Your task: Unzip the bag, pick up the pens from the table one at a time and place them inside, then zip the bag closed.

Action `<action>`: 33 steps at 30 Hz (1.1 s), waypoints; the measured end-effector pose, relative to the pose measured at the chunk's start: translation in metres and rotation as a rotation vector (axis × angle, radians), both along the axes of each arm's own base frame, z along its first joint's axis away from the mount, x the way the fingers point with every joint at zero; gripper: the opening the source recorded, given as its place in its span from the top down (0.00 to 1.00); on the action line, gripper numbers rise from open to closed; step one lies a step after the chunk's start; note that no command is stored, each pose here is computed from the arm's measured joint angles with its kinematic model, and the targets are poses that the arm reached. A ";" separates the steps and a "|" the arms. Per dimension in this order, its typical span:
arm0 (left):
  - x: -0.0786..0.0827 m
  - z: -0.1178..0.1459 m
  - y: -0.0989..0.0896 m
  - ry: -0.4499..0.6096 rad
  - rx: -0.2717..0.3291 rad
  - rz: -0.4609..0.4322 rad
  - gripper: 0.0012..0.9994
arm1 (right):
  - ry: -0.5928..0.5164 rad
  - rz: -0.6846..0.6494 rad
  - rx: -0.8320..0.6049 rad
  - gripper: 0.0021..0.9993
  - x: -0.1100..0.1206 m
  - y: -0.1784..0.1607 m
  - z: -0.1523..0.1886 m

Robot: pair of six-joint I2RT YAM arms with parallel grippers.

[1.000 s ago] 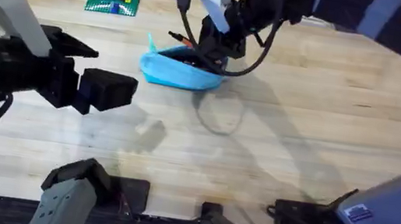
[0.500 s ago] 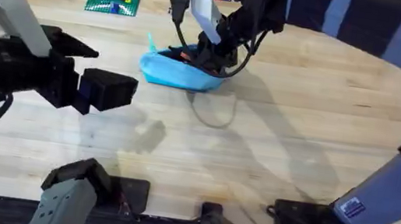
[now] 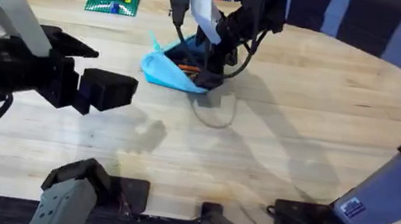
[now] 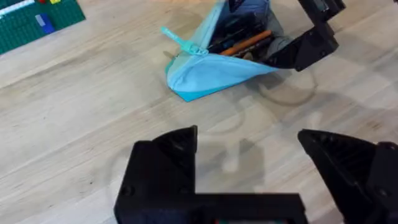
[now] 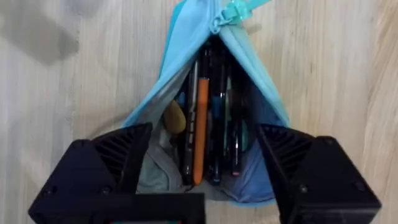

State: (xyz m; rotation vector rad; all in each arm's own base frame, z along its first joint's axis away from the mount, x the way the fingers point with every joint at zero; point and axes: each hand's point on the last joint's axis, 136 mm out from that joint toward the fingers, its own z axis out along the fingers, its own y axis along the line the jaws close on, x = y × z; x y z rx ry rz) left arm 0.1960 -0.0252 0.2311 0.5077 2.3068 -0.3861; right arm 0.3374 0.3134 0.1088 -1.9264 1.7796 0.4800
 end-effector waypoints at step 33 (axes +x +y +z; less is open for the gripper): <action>0.000 0.000 0.000 0.000 0.000 0.000 0.01 | -0.168 -0.391 0.014 0.00 0.019 -0.041 0.103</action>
